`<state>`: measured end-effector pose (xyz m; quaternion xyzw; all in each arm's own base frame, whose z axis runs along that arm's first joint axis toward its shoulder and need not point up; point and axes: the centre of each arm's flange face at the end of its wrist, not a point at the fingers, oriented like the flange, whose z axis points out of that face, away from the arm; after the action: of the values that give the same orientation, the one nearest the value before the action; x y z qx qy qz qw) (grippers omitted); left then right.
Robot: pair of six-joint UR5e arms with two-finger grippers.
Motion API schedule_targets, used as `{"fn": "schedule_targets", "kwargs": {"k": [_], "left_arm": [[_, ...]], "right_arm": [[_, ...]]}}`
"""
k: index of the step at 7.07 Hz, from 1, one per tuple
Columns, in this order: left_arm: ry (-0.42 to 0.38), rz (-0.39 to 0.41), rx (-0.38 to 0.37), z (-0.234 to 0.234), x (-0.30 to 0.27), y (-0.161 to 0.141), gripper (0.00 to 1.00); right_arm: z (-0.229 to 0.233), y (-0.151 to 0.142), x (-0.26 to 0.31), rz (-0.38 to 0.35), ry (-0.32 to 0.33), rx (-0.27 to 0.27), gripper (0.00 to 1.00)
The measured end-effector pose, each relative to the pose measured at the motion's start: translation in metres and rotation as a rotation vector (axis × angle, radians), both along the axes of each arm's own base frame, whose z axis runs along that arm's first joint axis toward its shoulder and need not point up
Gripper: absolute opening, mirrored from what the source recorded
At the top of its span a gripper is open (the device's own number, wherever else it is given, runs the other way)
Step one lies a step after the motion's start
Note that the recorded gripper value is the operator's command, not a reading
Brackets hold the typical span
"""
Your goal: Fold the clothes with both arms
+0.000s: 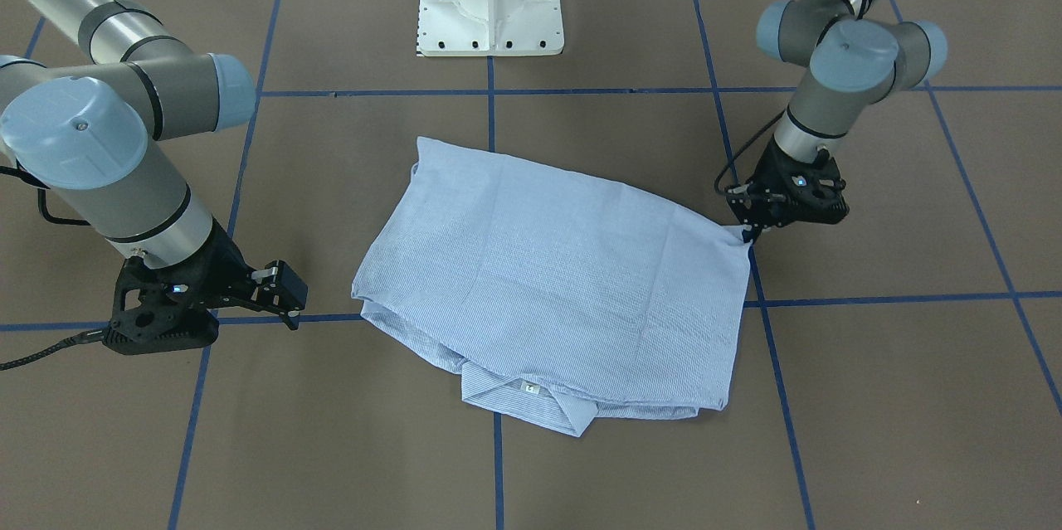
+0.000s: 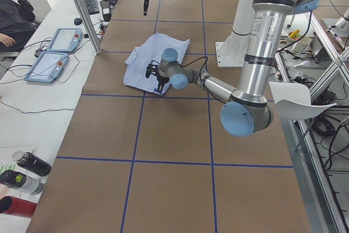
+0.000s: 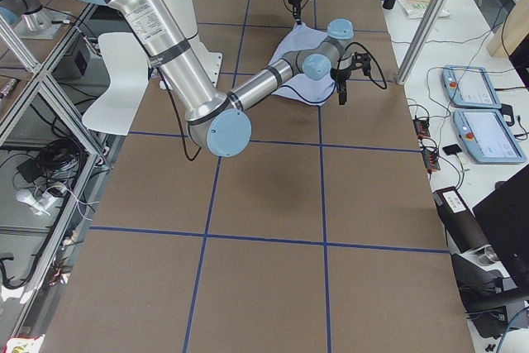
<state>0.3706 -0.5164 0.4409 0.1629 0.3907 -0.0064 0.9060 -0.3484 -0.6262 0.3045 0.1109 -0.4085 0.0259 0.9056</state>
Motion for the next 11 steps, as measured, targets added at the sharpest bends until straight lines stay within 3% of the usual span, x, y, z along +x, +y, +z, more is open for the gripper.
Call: {"fn": "schedule_targets", "kwargs": {"k": [3, 5, 6, 7, 9, 11], "left_arm": [[-0.076, -0.120, 0.016, -0.026, 0.020, -0.142, 0.00], [-0.097, -0.170, 0.031, -0.053, 0.041, -0.199, 0.03], [-0.088, -0.189, 0.044, -0.059, 0.040, -0.213, 0.95], [-0.077, -0.209, 0.055, -0.062, 0.030, -0.223, 1.00], [-0.024, -0.204, 0.066, -0.063, -0.008, -0.218, 1.00], [0.071, -0.130, 0.047, -0.059, -0.039, -0.186, 1.00]], "right_arm": [[-0.001, 0.001, -0.001, 0.000, 0.000, 0.002, 1.00], [-0.003, 0.002, -0.002, 0.000, -0.002, 0.004, 1.00], [-0.006, 0.005, -0.004, 0.002, -0.007, 0.001, 1.00], [-0.012, 0.009, -0.012, 0.010, -0.018, -0.013, 1.00], [-0.037, 0.025, -0.051, 0.060, -0.045, -0.069, 0.99], [-0.052, 0.059, -0.105, 0.144, -0.075, -0.185, 0.98]]}}
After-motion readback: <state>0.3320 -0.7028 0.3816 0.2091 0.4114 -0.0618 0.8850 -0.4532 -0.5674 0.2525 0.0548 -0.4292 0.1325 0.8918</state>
